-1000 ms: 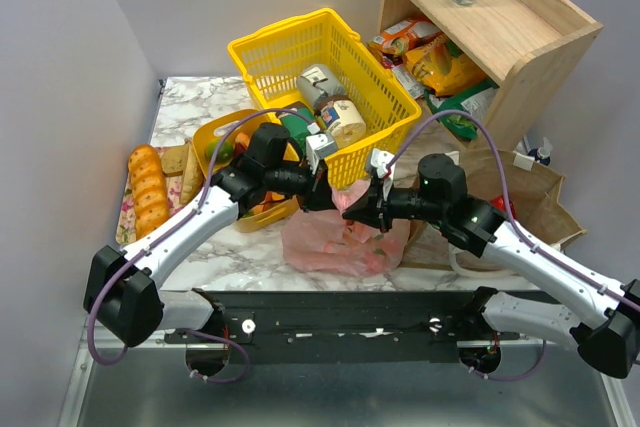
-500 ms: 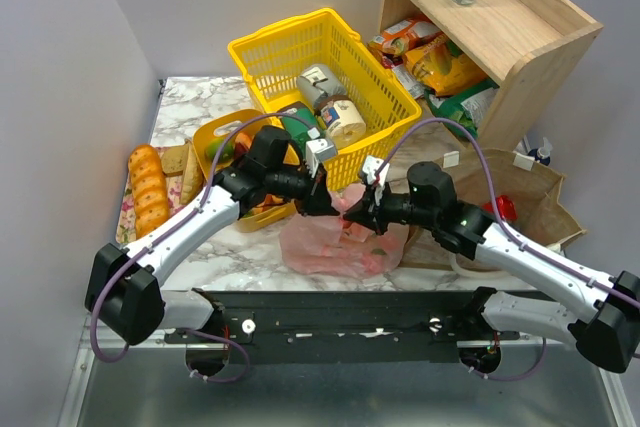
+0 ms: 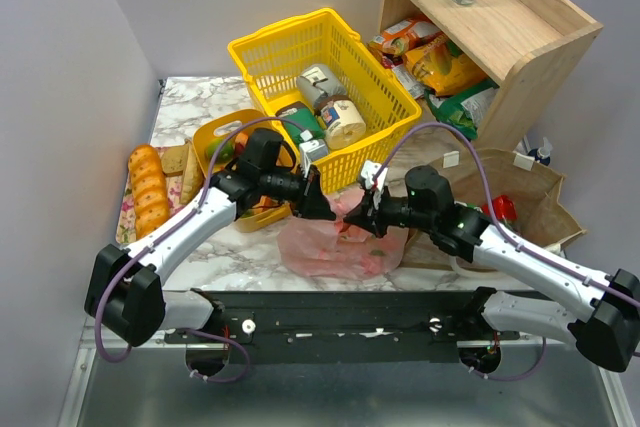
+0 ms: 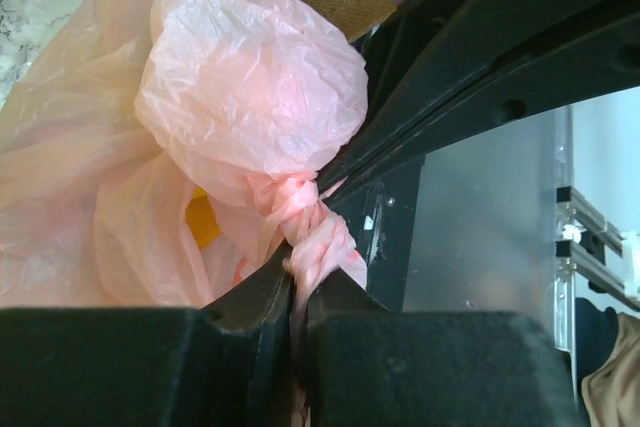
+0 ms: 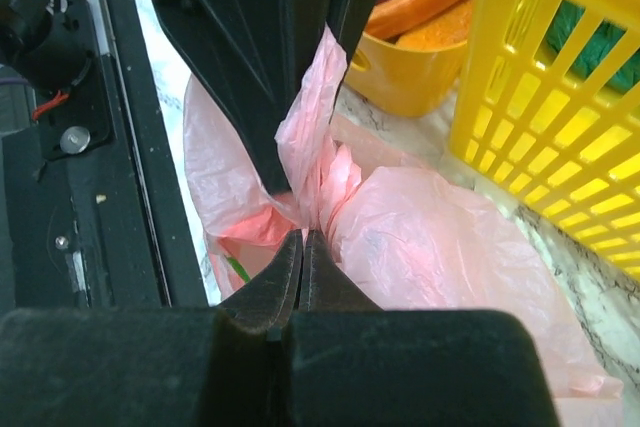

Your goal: Place the mixed food into the grocery bags and tie them

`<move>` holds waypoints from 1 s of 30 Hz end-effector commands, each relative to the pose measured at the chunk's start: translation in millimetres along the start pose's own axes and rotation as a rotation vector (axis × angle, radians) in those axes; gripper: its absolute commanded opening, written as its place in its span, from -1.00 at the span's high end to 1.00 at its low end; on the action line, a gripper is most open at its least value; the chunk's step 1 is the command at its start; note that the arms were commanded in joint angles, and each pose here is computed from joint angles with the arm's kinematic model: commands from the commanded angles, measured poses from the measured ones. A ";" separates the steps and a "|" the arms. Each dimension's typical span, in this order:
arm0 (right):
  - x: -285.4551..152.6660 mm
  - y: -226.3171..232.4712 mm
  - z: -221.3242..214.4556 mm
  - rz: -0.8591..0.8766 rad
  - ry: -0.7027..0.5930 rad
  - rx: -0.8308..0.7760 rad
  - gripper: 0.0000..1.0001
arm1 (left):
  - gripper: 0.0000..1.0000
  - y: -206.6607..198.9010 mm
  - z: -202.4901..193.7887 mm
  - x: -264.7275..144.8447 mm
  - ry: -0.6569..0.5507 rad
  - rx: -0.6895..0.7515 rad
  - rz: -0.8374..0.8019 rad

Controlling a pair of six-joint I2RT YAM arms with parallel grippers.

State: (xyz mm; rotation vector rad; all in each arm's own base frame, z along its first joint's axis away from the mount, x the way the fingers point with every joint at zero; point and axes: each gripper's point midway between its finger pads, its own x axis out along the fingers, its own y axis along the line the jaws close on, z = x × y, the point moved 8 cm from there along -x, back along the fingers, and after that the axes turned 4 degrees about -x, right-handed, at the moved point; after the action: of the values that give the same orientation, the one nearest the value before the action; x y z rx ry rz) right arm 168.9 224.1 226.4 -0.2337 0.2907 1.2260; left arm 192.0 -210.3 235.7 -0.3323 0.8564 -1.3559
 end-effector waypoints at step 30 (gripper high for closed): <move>-13.0 6.2 -27.7 -0.007 0.071 -0.016 0.99 | 0.16 8.6 8.6 30.9 0.063 -0.111 -0.139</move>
State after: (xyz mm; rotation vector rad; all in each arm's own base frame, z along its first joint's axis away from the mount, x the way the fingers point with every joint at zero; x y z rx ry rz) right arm 160.9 212.2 215.4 -0.2661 0.3122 1.2148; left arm 201.2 -234.5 233.9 -0.4281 0.8978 -1.4883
